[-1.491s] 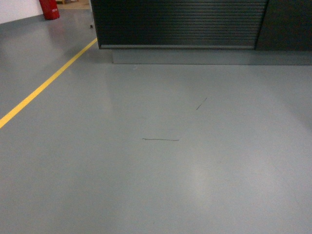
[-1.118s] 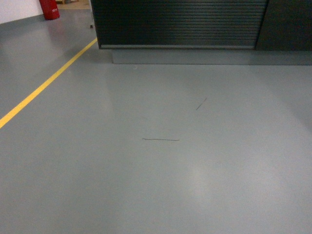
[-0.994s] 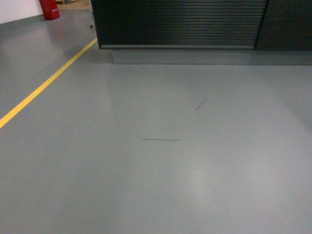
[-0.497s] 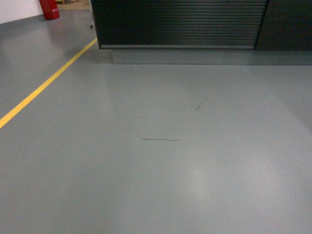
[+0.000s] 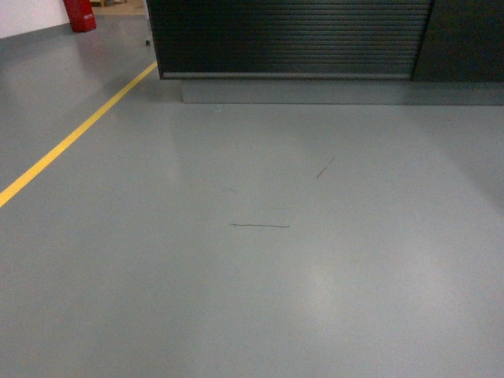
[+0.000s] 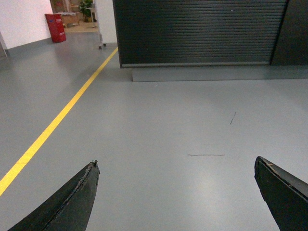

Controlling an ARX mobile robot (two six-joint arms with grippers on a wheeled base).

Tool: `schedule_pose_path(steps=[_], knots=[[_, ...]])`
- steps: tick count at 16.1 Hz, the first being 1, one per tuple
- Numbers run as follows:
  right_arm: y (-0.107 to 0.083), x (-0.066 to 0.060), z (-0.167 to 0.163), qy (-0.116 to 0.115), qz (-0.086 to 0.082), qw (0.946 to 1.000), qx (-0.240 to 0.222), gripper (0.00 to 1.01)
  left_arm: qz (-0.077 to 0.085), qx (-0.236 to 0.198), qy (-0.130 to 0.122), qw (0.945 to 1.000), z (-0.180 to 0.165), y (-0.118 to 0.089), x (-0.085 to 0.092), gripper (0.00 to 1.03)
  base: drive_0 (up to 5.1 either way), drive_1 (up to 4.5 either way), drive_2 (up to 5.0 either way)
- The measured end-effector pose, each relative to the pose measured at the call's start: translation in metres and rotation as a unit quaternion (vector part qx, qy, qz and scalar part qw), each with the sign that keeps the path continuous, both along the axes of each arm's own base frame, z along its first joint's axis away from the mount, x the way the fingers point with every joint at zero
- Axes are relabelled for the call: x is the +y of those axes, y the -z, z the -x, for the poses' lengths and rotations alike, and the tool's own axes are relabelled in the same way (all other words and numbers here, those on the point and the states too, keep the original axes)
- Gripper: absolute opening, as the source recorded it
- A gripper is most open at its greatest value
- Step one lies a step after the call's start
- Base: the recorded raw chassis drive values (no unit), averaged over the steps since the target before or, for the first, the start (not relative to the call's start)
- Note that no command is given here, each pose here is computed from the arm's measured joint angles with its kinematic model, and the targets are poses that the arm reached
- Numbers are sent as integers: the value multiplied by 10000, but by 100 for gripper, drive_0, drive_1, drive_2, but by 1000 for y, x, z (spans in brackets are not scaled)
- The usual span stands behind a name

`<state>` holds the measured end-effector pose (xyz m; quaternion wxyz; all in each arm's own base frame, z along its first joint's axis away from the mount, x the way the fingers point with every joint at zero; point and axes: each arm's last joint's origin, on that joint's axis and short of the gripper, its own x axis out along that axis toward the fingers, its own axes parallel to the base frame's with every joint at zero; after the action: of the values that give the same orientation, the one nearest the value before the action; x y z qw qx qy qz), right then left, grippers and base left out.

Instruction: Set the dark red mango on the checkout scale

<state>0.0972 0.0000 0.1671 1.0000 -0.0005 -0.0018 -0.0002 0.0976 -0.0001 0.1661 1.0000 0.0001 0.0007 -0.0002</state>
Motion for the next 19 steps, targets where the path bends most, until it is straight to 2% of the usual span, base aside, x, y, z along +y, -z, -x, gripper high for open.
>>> schedule_pose_path(steps=[19], knots=[[0,0,0,0,0,10000,0,98,0,0,0,10000,0,0,0,98,0,0,0]])
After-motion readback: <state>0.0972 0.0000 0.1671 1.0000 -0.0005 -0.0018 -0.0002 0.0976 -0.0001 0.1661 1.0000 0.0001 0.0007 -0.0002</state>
